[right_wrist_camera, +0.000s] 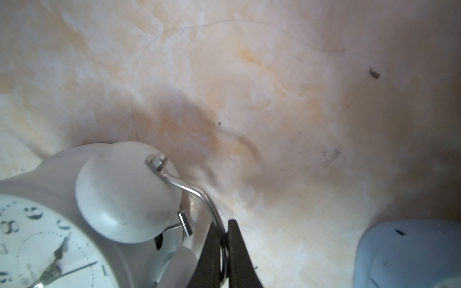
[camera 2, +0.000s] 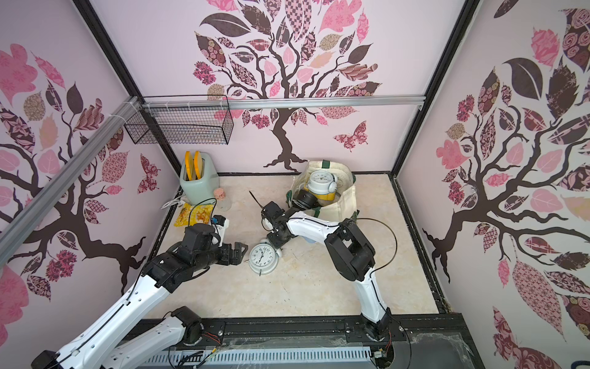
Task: Put the alarm clock into the canvas bag
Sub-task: Pick up the alarm from the center of the board, then place the alarm at the canvas bag.
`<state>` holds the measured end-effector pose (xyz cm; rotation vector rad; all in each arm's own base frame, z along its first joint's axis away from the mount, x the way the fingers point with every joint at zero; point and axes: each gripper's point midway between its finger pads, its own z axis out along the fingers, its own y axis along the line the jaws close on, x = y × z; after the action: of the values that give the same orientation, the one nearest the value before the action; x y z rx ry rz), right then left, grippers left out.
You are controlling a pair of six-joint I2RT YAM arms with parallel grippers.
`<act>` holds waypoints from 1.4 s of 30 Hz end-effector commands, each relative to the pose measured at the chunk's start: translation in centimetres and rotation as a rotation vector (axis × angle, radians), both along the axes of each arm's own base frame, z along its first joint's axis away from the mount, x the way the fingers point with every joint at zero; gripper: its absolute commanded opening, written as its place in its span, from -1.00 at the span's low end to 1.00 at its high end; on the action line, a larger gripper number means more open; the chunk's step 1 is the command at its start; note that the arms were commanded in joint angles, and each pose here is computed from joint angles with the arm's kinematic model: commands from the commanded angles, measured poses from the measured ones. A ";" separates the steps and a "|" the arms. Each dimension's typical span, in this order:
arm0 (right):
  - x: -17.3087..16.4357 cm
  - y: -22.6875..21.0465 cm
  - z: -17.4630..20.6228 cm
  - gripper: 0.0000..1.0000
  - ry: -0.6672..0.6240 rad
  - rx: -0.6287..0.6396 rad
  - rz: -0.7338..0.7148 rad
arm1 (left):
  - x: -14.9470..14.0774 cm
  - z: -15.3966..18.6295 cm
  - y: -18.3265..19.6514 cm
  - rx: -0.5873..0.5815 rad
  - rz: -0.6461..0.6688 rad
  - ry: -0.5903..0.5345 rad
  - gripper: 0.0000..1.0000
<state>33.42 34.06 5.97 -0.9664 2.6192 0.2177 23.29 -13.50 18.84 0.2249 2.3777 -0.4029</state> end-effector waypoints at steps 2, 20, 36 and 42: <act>1.6 0.4 12.1 -1.00 -0.208 0.160 -0.061 | 0.5 0.4 0.1 0.008 0.000 -0.037 0.96; 6.6 -9.4 38.1 -1.00 -0.683 0.388 -0.393 | 0.7 -0.9 -0.1 0.018 -0.021 -0.039 0.96; 10.4 -14.7 33.6 -1.00 -0.608 0.235 -0.552 | 0.4 -1.7 -0.2 0.016 -0.038 -0.052 0.96; 9.2 -14.9 30.4 -1.00 -0.546 0.226 -0.553 | 0.3 -1.6 -0.2 0.019 -0.044 -0.060 0.96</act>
<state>43.47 20.08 32.51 -0.2341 2.2821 0.0318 23.74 -13.71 17.67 0.2739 2.3314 -0.3928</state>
